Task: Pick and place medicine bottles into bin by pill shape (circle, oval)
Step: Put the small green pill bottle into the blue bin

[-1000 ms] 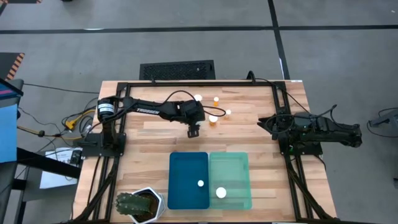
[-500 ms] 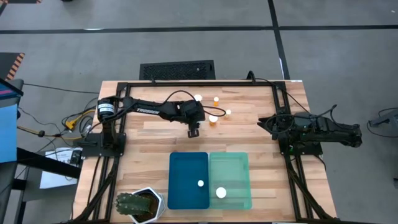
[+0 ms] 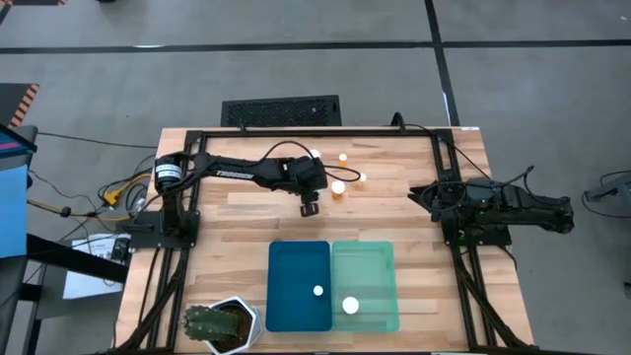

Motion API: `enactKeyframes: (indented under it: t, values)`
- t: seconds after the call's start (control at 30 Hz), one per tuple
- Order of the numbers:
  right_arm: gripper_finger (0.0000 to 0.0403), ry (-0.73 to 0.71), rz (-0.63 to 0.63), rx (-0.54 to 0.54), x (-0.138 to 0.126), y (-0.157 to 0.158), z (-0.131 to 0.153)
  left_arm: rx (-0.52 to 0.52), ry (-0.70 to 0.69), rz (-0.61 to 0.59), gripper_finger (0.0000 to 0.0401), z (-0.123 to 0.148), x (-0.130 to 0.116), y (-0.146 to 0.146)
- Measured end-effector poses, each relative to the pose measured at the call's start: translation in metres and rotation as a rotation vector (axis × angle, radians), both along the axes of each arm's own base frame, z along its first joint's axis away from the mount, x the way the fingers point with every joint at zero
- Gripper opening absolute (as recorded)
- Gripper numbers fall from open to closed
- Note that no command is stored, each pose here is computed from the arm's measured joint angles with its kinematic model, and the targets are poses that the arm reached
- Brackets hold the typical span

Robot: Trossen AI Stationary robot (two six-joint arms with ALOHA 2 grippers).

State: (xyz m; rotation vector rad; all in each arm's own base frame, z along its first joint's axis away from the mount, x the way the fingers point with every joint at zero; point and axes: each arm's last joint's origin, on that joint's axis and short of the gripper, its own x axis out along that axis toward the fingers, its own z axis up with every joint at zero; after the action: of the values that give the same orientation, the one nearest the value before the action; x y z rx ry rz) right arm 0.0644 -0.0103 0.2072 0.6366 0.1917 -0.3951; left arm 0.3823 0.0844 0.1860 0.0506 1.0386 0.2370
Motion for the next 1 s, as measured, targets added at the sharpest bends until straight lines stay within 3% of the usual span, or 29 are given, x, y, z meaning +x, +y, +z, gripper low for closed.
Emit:
enactKeyframes:
  t: [0.33,0.53,0.63,0.83,1.0]
  values:
    - [0.0182,0.000,0.000,0.000,0.000,0.000,0.000,-0.034,-0.015,-0.024,0.0117,0.077,0.015,-0.029]
    - [0.0186,0.002,0.001,-0.001,0.000,0.000,0.000,-0.092,-0.112,-0.019,0.0115,0.130,-0.010,-0.072]
    - [0.0187,0.004,0.001,-0.002,0.000,0.000,0.000,-0.072,-0.109,-0.005,0.0115,0.148,-0.031,-0.098]
    - [0.0183,0.009,0.002,-0.005,0.000,0.000,-0.001,-0.073,-0.122,0.057,0.0115,0.148,-0.067,-0.151]
    - [0.0183,0.009,0.002,-0.005,0.000,0.000,-0.001,-0.088,-0.123,0.043,0.0115,0.123,-0.080,-0.186]
